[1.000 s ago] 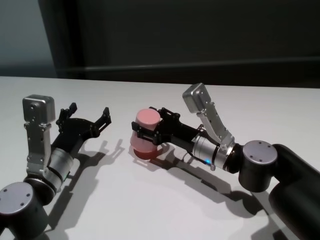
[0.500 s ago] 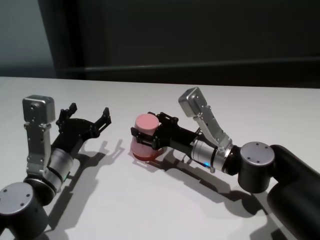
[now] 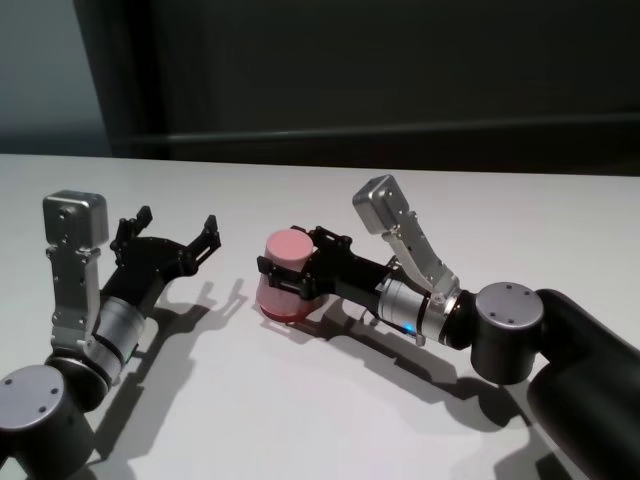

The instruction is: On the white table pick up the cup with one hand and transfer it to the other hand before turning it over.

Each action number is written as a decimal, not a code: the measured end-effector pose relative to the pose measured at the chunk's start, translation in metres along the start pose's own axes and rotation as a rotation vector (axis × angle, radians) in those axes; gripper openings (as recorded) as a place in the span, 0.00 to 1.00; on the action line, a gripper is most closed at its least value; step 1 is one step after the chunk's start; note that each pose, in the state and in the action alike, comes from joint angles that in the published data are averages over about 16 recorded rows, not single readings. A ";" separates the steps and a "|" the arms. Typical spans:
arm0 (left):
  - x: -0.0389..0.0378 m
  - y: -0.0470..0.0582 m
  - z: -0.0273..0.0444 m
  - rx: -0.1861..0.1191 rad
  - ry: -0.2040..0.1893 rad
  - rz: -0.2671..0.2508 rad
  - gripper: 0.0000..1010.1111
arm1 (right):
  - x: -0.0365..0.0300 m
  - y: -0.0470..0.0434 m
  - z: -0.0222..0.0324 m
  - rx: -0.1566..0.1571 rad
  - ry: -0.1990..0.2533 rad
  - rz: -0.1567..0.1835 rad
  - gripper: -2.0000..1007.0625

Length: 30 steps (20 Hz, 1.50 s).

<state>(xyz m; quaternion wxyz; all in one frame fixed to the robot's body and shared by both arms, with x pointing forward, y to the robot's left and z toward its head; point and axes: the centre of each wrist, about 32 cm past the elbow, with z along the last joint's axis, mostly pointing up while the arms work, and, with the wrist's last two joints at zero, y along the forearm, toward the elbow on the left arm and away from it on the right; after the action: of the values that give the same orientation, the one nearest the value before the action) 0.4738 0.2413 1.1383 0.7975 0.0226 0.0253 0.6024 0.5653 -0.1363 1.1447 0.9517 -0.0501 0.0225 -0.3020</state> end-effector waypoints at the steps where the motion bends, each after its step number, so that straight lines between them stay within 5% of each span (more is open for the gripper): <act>1: 0.0000 0.000 0.0000 0.000 0.000 0.000 0.99 | 0.0001 0.0003 -0.0001 0.000 0.002 0.000 0.77; 11: 0.0000 0.000 0.0000 0.000 0.000 0.000 0.99 | 0.0009 0.0036 -0.0006 0.011 0.016 0.000 0.91; 20: 0.0000 0.000 0.0000 0.000 0.000 0.000 0.99 | 0.0033 0.0082 0.0054 0.059 0.010 -0.007 0.99; 25: 0.0000 0.000 0.0000 0.000 0.000 0.000 0.99 | 0.0049 0.0088 0.0098 0.105 -0.009 -0.043 1.00; 30: 0.0000 0.000 0.0000 0.000 0.000 0.000 0.99 | 0.0044 0.0056 0.0095 0.149 -0.036 -0.119 1.00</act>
<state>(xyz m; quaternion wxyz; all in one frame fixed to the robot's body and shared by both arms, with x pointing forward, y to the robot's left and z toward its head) 0.4738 0.2413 1.1383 0.7975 0.0227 0.0253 0.6023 0.5729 -0.1335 1.1534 0.9335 0.0139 -0.0203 -0.3578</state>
